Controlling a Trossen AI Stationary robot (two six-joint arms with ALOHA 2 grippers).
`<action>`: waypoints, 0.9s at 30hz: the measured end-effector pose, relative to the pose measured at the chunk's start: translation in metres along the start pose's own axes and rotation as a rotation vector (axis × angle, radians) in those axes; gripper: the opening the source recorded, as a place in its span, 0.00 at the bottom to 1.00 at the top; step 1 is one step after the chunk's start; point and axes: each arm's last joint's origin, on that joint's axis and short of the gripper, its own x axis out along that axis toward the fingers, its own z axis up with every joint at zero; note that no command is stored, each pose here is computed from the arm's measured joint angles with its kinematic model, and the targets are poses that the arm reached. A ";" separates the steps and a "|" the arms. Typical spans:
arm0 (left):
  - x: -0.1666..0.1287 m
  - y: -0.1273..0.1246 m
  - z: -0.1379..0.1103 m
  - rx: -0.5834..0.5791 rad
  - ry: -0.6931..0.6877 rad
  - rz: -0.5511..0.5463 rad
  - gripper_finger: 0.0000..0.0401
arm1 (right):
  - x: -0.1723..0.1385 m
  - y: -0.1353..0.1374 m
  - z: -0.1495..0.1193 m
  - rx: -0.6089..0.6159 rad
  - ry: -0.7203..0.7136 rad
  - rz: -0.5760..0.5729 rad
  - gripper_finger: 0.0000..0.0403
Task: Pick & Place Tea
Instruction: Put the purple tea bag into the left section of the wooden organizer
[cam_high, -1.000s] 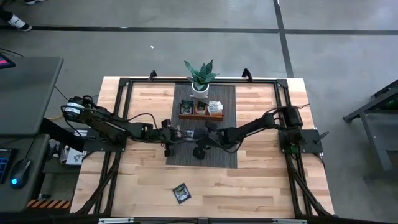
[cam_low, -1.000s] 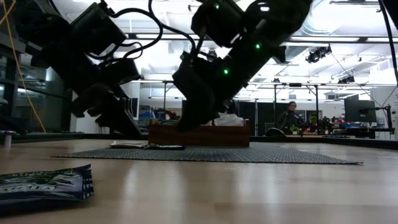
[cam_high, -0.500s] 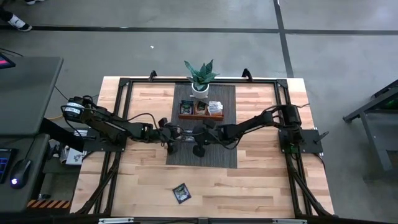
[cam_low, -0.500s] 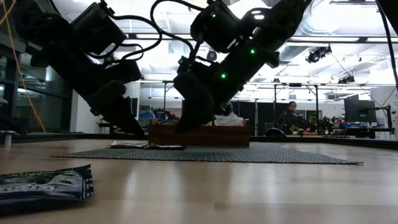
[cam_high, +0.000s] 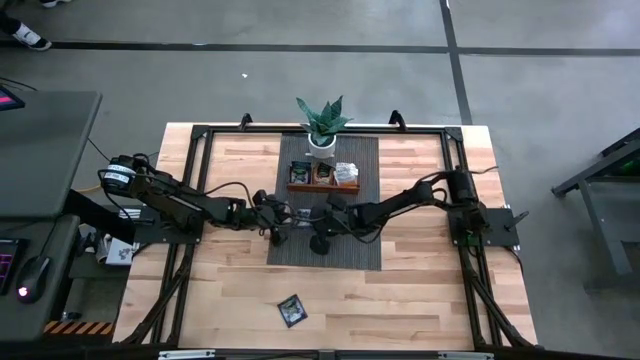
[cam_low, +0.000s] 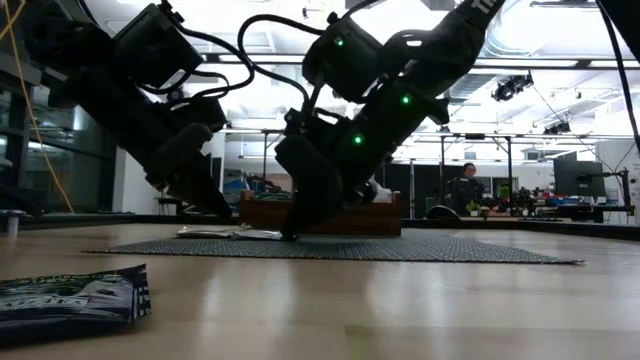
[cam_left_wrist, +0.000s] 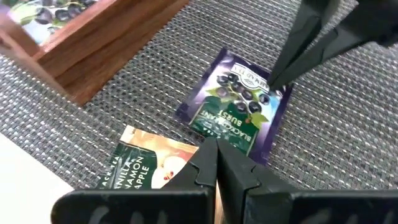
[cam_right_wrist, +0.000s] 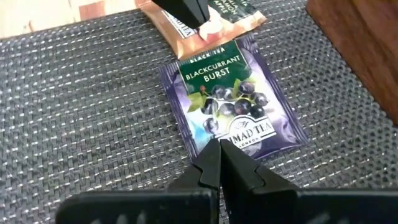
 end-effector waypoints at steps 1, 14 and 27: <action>0.000 0.000 0.000 -0.011 -0.001 0.002 0.00 | 0.000 0.001 -0.001 0.006 0.005 -0.004 0.00; 0.006 0.013 0.007 -0.307 0.014 -0.009 0.00 | -0.001 0.003 -0.006 0.036 0.030 -0.048 0.00; 0.014 0.033 0.018 -0.520 0.081 -0.125 0.27 | -0.001 0.004 -0.008 0.032 0.034 -0.049 0.00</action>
